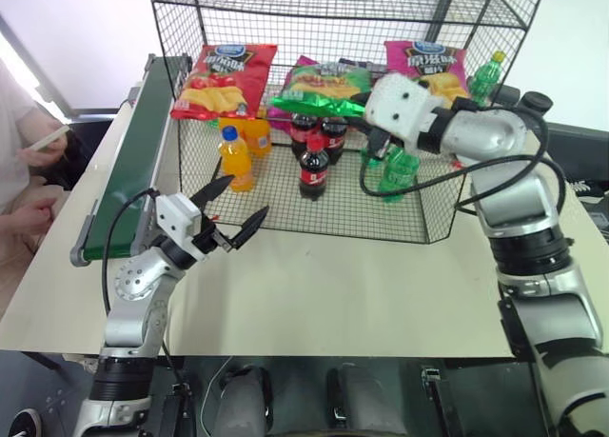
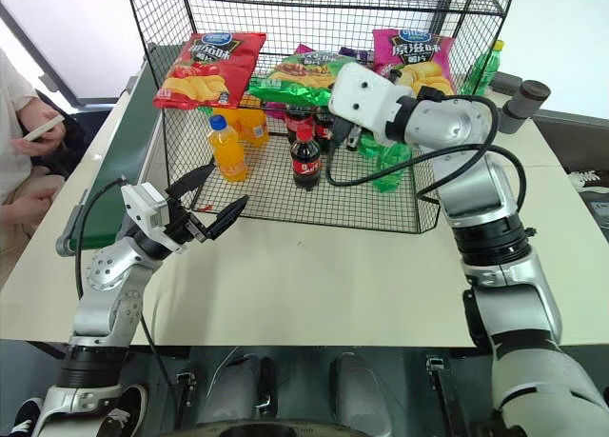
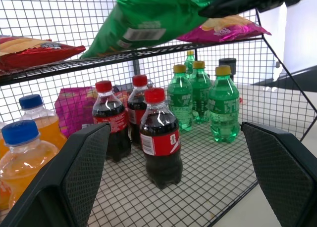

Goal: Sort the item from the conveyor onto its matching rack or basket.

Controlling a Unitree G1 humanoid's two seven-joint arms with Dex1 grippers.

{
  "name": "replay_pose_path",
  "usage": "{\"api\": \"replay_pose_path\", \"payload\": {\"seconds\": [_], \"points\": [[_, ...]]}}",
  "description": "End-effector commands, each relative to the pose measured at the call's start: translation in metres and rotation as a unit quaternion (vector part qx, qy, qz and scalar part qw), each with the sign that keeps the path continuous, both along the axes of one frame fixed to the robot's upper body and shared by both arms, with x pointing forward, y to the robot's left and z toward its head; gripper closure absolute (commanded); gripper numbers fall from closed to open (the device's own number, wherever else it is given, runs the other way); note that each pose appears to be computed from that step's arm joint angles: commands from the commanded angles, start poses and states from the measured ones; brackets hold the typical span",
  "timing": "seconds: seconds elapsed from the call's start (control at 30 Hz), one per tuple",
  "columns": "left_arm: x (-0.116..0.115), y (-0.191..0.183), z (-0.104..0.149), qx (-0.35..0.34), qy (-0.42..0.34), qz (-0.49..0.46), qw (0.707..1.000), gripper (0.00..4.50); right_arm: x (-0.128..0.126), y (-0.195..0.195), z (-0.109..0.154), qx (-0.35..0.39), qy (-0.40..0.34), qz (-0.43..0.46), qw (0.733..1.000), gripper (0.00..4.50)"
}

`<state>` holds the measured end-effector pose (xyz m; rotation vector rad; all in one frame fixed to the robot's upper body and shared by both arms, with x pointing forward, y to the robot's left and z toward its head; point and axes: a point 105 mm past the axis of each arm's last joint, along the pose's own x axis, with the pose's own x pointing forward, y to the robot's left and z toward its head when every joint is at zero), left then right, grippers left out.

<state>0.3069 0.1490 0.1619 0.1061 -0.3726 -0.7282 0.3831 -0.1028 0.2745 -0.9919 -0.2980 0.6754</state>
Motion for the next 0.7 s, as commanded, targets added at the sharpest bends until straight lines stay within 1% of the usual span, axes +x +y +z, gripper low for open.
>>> {"api": "replay_pose_path", "payload": {"seconds": [0.03,0.1,0.17,0.3,0.4,0.43,0.5,0.57,0.6,0.63,0.67,0.7], "points": [[-0.002,-0.007,0.010,-0.001,-0.022,-0.011,1.000,0.00,-0.001,0.011,0.021,0.052,-0.027,0.011,0.998,3.21],[-0.002,-0.006,0.011,-0.002,-0.024,-0.010,1.000,0.00,-0.005,0.009,0.014,0.042,-0.001,0.021,0.999,3.21],[-0.003,-0.004,0.010,0.001,-0.022,-0.009,1.000,0.00,-0.007,0.006,0.012,0.024,-0.007,0.021,0.999,3.21],[-0.004,-0.003,0.008,-0.004,-0.020,-0.007,1.000,0.00,-0.009,0.006,0.018,0.049,0.000,0.029,0.998,3.21],[-0.004,-0.003,0.009,-0.005,-0.022,-0.007,1.000,0.00,-0.008,0.003,0.011,0.030,0.001,0.023,0.999,3.21],[-0.003,-0.003,0.009,-0.008,-0.022,-0.006,1.000,0.00,-0.007,0.002,0.011,0.044,0.008,0.020,0.999,2.94],[-0.003,-0.003,0.009,-0.008,-0.023,-0.007,1.000,0.00,-0.005,0.002,0.010,0.042,0.004,0.017,0.999,2.36],[-0.003,-0.003,0.009,-0.005,-0.024,-0.008,1.000,0.00,-0.003,0.000,0.012,0.030,-0.018,0.006,0.999,1.49],[-0.003,-0.003,0.009,-0.006,-0.023,-0.007,1.000,0.00,-0.003,0.000,0.015,0.026,-0.031,0.002,0.999,0.91],[-0.003,-0.004,0.009,-0.007,-0.022,-0.007,1.000,0.00,-0.002,-0.001,0.016,0.023,-0.039,0.000,0.999,0.48],[-0.003,-0.004,0.009,-0.005,-0.022,-0.008,1.000,0.00,-0.004,0.000,0.019,0.049,-0.025,0.008,0.998,0.02],[-0.003,-0.004,0.009,-0.005,-0.022,-0.008,1.000,0.00,-0.006,0.002,0.022,0.067,-0.015,0.018,0.998,0.02]]}}
